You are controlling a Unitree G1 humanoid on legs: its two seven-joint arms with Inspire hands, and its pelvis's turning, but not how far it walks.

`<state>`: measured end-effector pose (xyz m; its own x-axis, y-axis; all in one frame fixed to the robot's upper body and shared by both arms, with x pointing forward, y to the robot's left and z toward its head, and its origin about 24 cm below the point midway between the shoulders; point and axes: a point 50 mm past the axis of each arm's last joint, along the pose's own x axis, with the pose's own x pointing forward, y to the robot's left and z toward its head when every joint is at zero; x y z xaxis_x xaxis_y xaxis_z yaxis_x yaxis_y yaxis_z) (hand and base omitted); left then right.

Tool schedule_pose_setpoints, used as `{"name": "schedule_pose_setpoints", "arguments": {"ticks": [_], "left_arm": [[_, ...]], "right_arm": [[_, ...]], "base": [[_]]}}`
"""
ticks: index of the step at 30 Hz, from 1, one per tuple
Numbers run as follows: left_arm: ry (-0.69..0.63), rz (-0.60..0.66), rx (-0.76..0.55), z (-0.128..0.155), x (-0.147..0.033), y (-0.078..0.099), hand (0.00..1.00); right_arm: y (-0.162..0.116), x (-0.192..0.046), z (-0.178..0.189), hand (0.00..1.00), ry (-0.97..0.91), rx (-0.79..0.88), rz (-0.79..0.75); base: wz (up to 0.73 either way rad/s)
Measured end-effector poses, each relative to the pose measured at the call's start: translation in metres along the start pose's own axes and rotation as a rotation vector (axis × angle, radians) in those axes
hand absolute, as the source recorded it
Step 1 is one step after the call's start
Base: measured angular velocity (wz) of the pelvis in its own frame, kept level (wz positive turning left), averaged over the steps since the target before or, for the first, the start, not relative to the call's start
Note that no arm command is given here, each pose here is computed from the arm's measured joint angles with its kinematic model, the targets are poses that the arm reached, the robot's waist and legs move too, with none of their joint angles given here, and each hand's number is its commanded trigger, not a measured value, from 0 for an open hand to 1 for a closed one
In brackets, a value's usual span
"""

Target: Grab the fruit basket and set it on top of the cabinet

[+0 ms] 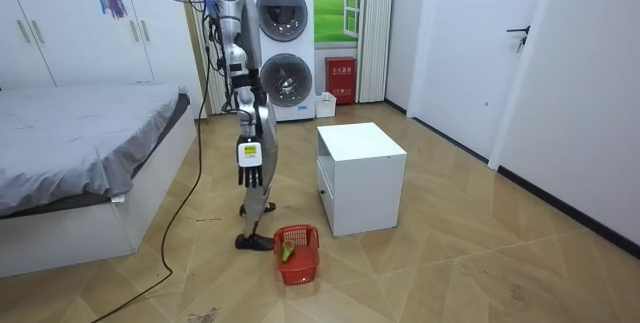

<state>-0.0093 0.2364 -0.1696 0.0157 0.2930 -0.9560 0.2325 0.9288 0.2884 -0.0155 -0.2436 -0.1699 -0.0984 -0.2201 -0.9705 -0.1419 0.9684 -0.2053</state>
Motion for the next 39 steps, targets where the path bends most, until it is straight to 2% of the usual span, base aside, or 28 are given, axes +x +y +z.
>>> {"name": "schedule_pose_setpoints", "arguments": {"ticks": [8, 11, 14, 16, 19, 21, 23, 25, 27, 32, 39], "left_arm": [[-0.028, 0.032, -0.053, 0.005, 0.001, 0.013, 0.00], [-0.027, 0.057, -0.072, 0.002, 0.002, 0.021, 0.00], [-0.046, 0.068, -0.100, 0.006, 0.002, 0.027, 0.00], [-0.052, 0.070, -0.118, 0.010, 0.002, 0.028, 0.00], [-0.112, 0.114, -0.158, 0.037, 0.001, 0.049, 0.00], [-0.183, 0.185, -0.182, 0.068, -0.003, 0.070, 0.00], [-0.237, 0.216, -0.202, 0.093, -0.008, 0.078, 0.00], [-0.293, 0.222, -0.184, 0.114, -0.012, 0.079, 0.00], [-0.308, 0.224, -0.161, 0.117, -0.012, 0.076, 0.00], [-0.263, 0.235, -0.103, 0.104, -0.008, 0.069, 0.00], [-0.301, 0.271, -0.148, 0.094, -0.007, 0.068, 0.00]], "right_arm": [[-0.005, 0.000, -0.001, 0.00, 0.001, 0.035, -0.023], [-0.013, -0.002, 0.017, 0.00, -0.039, 0.052, -0.043], [-0.019, -0.002, 0.019, 0.00, -0.041, 0.084, -0.083], [-0.026, -0.006, 0.042, 0.00, -0.101, 0.109, -0.117], [-0.031, -0.016, 0.090, 0.00, -0.232, 0.137, -0.123], [-0.032, -0.025, 0.119, 0.00, -0.330, 0.178, -0.107], [-0.034, -0.032, 0.137, 0.00, -0.388, 0.189, -0.101], [-0.032, -0.033, 0.141, 0.00, -0.397, 0.199, -0.081], [-0.028, -0.030, 0.133, 0.00, -0.374, 0.228, -0.060], [-0.026, -0.023, 0.115, 0.00, -0.351, 0.276, -0.055], [-0.027, -0.024, 0.118, 0.00, -0.380, 0.307, -0.058]], "base": [[-0.01], [-0.03], [0.29], [0.09], [0.11], [0.30], [0.23], [0.22], [0.16], [0.19], [0.27]]}}
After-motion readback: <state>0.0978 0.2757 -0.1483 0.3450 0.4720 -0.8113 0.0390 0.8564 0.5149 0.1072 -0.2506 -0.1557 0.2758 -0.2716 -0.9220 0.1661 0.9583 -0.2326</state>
